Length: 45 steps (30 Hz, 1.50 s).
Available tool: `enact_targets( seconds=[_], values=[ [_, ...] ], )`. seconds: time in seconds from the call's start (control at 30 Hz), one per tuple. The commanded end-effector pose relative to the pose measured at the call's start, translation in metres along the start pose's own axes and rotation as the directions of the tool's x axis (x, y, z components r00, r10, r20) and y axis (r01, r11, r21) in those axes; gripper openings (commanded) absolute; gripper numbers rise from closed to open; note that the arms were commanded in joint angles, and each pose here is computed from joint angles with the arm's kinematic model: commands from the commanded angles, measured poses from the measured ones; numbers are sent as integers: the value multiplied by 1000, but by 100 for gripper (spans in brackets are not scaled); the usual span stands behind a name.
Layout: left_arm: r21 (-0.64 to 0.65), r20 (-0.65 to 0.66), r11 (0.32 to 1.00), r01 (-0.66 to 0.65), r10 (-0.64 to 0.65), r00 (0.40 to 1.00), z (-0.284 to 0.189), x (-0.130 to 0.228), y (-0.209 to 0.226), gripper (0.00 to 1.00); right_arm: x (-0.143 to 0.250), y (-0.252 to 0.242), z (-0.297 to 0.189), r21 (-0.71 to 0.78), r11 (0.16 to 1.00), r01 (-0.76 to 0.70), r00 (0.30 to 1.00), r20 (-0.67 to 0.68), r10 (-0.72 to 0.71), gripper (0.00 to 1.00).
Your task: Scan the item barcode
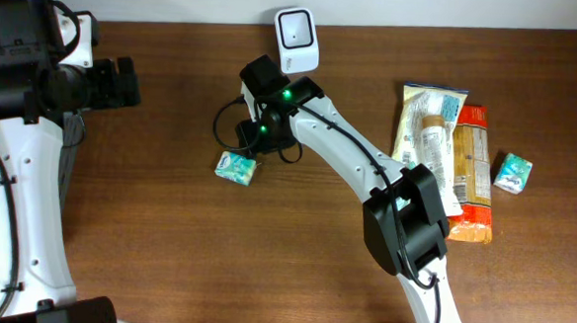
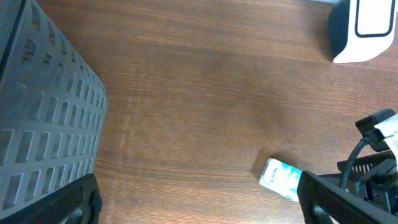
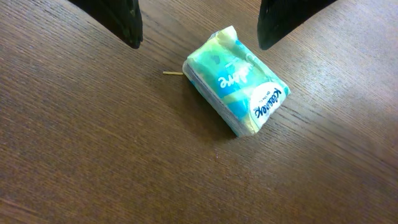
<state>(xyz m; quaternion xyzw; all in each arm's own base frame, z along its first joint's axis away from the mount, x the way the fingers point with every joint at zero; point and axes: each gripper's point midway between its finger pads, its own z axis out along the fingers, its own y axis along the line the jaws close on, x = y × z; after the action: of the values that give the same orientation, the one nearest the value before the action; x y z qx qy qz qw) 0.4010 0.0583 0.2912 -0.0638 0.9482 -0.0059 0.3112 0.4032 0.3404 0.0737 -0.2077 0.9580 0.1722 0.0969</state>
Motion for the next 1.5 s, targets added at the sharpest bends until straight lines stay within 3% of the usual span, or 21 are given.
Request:
enact_targets(
  seconds=[0.0,0.37,0.5,1.07,1.3,1.47],
  values=[
    [3,11,1000,7,-7,1000,-4,-2,1,99,-10,6,-16,1,1000,14,999,44,-14,58],
    [3,11,1000,7,-7,1000,-4,-2,1,99,-6,-3,20,3,998,56,998,15,-56,63],
    [3,11,1000,7,-7,1000,-4,-2,1,99,5,6,35,-83,992,95,995,-36,-99,63],
    [3,11,1000,6,-6,1000,-4,-2,1,99,17,8,56,-145,986,78,994,-62,-88,61],
    [3,11,1000,7,-7,1000,-4,-2,1,99,36,0,68,-161,986,30,987,-149,-54,35],
    [3,11,1000,6,-6,1000,-4,-2,1,99,49,6,65,-188,982,6,978,-203,-45,34]
  ],
)
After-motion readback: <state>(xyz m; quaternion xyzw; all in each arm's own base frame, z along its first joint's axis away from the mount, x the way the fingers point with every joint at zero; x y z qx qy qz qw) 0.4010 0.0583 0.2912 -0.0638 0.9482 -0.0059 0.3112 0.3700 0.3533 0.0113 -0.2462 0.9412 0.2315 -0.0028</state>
